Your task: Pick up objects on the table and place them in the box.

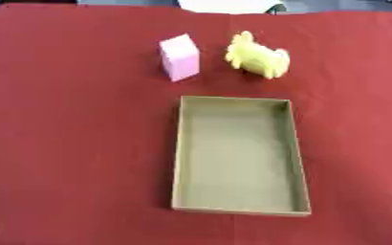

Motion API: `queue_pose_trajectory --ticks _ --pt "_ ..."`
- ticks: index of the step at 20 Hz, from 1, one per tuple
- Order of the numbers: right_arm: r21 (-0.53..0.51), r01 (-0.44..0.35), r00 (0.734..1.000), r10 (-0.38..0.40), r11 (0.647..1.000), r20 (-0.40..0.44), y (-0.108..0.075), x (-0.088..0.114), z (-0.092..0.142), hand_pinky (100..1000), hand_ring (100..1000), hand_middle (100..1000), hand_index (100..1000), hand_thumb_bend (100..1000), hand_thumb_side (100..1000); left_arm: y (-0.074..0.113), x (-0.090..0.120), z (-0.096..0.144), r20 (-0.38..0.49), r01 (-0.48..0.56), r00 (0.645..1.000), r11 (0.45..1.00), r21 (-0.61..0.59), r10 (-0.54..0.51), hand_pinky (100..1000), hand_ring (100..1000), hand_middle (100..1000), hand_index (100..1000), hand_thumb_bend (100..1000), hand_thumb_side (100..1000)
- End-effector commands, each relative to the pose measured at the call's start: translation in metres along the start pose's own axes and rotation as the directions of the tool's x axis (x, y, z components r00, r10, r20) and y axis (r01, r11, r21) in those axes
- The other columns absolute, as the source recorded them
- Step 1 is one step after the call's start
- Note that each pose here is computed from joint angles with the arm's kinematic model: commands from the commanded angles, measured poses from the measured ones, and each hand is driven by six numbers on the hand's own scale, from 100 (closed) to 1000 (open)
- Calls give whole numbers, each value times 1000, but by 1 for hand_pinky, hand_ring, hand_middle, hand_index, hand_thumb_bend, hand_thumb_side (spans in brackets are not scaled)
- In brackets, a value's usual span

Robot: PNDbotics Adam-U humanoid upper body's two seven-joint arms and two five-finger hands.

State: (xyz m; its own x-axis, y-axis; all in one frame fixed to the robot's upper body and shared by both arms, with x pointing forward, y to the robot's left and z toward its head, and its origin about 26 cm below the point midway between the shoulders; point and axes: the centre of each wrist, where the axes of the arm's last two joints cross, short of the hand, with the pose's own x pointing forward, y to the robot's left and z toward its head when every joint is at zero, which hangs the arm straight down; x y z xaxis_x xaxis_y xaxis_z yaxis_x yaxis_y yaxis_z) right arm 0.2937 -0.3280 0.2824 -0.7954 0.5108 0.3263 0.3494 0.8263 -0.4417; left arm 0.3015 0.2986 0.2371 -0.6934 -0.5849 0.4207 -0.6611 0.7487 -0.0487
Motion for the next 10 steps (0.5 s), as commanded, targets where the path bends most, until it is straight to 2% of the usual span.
queue_pose_trajectory --ticks 1,10 --pt "8 -31 999 31 999 30 -7 6 -6 751 715 675 868 100 1000 5 4 -8 35 10 999 1000 4 -11 690 687 603 800 452 725" --pt "16 -38 999 38 999 31 -7 6 -6 752 717 676 869 100 1000 5 3 -8 36 13 999 1000 3 -13 691 686 603 800 451 725"
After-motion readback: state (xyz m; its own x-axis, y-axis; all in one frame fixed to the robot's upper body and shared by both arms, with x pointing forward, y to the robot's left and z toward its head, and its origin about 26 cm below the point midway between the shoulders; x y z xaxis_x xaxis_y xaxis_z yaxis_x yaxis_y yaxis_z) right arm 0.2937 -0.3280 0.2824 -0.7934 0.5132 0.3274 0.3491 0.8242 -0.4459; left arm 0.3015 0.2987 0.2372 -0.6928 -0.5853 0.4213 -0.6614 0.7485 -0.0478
